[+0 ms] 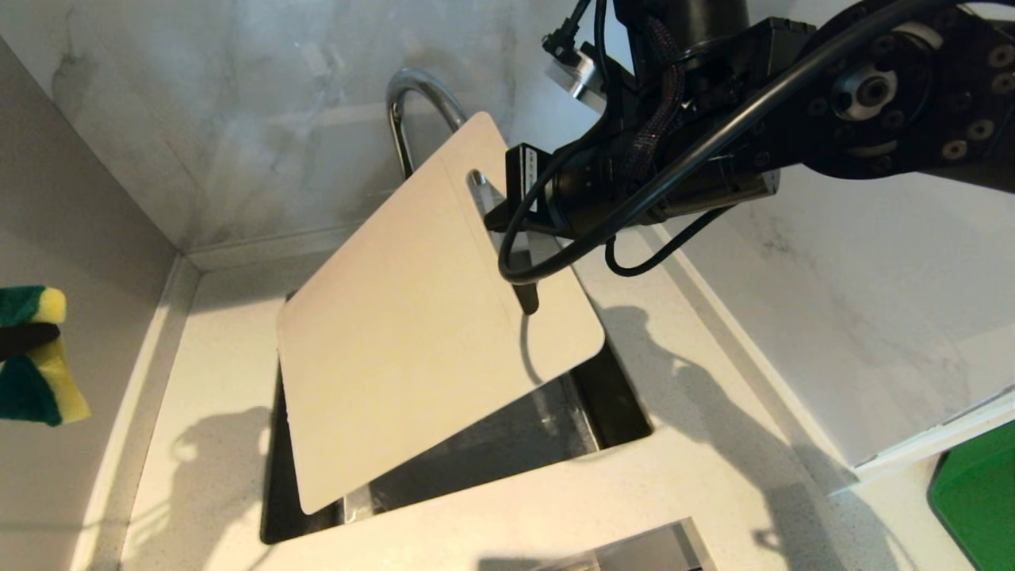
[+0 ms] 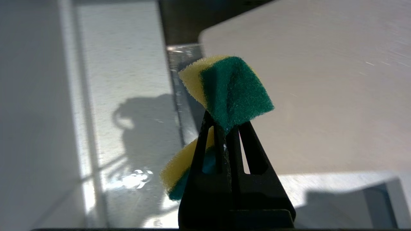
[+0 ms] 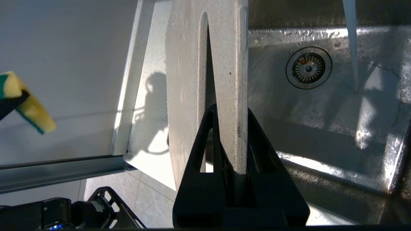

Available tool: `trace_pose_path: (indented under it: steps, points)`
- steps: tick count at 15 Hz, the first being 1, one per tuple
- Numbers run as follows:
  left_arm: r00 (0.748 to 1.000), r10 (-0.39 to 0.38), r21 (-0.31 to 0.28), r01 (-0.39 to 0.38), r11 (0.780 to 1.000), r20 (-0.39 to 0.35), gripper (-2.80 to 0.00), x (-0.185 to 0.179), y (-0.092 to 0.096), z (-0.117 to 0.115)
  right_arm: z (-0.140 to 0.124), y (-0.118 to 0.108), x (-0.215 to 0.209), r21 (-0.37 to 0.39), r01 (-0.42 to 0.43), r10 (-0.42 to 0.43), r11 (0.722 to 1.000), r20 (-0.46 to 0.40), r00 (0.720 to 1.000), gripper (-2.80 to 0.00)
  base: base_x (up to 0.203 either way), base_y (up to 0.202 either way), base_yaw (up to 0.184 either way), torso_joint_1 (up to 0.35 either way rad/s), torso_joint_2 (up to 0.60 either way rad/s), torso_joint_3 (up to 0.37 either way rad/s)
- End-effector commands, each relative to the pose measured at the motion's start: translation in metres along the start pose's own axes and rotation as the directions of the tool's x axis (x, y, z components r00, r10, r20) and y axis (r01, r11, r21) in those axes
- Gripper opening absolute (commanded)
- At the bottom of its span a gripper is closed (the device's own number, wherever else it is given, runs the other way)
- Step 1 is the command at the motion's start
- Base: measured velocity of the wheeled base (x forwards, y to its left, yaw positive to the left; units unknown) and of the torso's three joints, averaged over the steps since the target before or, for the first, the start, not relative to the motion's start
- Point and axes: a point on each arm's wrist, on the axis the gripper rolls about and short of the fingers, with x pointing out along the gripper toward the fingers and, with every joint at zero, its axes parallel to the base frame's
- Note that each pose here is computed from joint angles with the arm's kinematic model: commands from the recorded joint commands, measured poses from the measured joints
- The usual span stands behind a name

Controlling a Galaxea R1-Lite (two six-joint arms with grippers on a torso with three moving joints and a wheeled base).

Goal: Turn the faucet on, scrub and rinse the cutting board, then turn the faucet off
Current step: Scrub the cutting board underwater

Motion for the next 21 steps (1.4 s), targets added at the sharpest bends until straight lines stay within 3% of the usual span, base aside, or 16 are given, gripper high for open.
trace_pose_path:
  steps: [1,4,7,12,14,17,19,21]
  points:
    - [0.996,-0.085,0.016,0.085,0.996,-0.006,-2.8,-0.005,-0.009,0.0,-0.001,0.0,0.0,0.002,-0.001,0.001,1.0,-0.005,1.0,-2.8,0.0,0.0,0.0,0.0,0.0,0.0]
    - [0.993,-0.121,0.023,0.121,0.992,-0.003,-2.8,-0.007,-0.013,-0.001,-0.001,0.0,0.0,0.003,0.0,0.0,1.0,-0.005,1.0,-2.8,0.0,0.0,0.0,0.0,0.0,0.0]
    - [0.995,-0.101,0.015,0.1,0.995,0.027,-2.8,-0.016,-0.006,0.0,-0.001,-0.001,0.001,0.004,0.001,-0.001,1.0,-0.007,1.0,-2.8,0.0,0.0,0.0,0.0,0.0,0.0]
    - [0.995,-0.077,0.069,0.073,0.995,0.066,-2.8,-0.035,0.005,-0.003,-0.001,-0.001,0.002,0.003,0.001,-0.001,1.0,-0.007,1.0,-2.8,0.0,0.0,0.0,0.0,0.0,0.0]
    - [0.997,-0.047,0.098,0.041,0.994,0.064,-2.8,-0.037,0.01,-0.011,-0.001,-0.001,0.002,0.004,0.0,0.0,1.0,-0.009,1.0,-2.8,0.0,0.0,0.0,0.0,0.0,0.0]
    - [0.991,0.017,0.19,-0.043,0.981,0.135,-2.8,-0.05,0.018,-0.012,-0.001,-0.002,0.0,0.006,0.003,-0.003,1.0,-0.006,1.0,-2.8,0.0,0.0,0.0,0.0,0.0,0.0]
    - [0.983,0.051,0.184,-0.084,0.979,0.178,-2.8,-0.059,0.024,-0.012,-0.001,-0.002,0.0,0.007,0.005,-0.005,1.0,-0.006,1.0,-2.8,0.0,0.0,0.0,0.0,0.0,0.0]
    - [0.983,0.052,0.168,-0.081,0.982,0.174,-2.8,-0.059,0.026,-0.018,-0.001,-0.003,0.002,0.008,0.005,-0.004,1.0,-0.009,1.0,-2.8,0.0,0.0,0.0,0.0,0.0,0.0]
